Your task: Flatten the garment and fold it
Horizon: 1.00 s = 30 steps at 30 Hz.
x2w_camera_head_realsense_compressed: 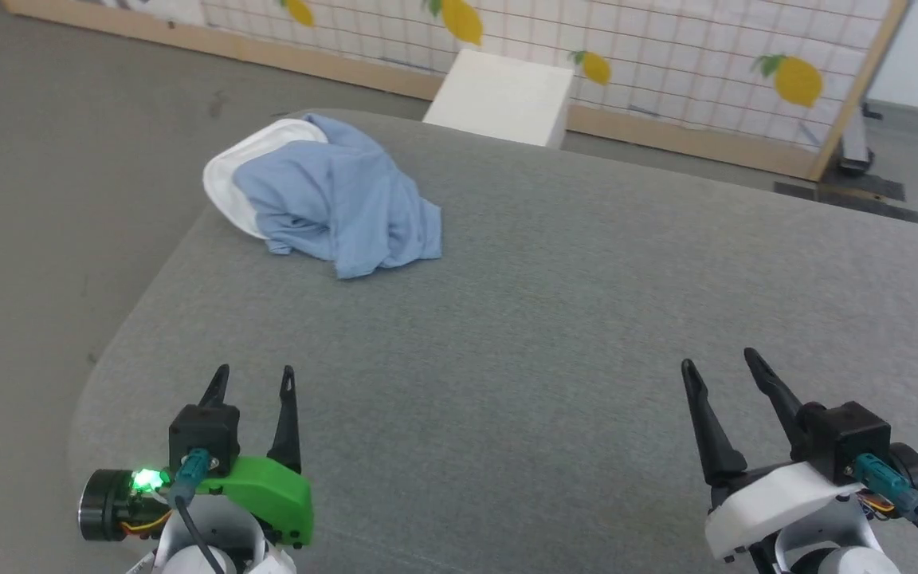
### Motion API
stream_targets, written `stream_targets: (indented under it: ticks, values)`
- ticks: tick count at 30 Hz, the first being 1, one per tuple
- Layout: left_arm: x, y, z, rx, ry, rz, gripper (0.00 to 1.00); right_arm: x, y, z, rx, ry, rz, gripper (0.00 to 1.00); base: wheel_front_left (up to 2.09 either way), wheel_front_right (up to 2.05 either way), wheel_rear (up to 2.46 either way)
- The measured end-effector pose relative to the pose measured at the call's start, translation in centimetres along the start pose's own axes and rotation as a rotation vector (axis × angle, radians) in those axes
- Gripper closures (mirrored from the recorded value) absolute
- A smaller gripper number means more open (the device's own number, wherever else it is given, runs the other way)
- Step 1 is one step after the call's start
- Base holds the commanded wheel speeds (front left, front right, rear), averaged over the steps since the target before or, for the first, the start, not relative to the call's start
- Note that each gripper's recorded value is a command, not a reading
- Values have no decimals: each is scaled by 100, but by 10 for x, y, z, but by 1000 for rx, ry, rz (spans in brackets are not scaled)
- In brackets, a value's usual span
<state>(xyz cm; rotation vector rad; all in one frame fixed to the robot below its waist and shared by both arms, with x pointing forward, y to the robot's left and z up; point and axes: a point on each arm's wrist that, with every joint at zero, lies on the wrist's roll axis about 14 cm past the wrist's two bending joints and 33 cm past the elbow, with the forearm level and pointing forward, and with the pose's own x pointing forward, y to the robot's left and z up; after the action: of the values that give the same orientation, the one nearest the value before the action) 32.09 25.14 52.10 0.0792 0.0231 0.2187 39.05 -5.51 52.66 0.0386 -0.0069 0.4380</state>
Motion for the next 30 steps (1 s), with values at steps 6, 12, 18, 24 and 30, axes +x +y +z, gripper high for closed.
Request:
stream_targets:
  ticks: [6, 12, 18, 24, 30]
  values:
    - [-13, 22, 0, 9, -7, 65, 0, 9, 27, -2, 14, 12, 86, 0, 0, 0, 0]
    - [-24, 38, -1, 18, -6, 114, 0, 16, 47, -3, 25, 13, 148, 0, 0, 0, 0]
    - [-27, 44, -2, 23, -6, 136, 0, 19, 55, -8, 31, 28, 172, 0, 0, 0, 0]
    - [-28, 47, -3, 27, -4, 149, 0, 21, 59, -10, 38, 34, 185, 0, 0, 0, 0]
    - [-28, 50, -1, 34, -13, 155, 0, 21, 59, -10, 43, 33, 186, 0, 0, 0, 0]
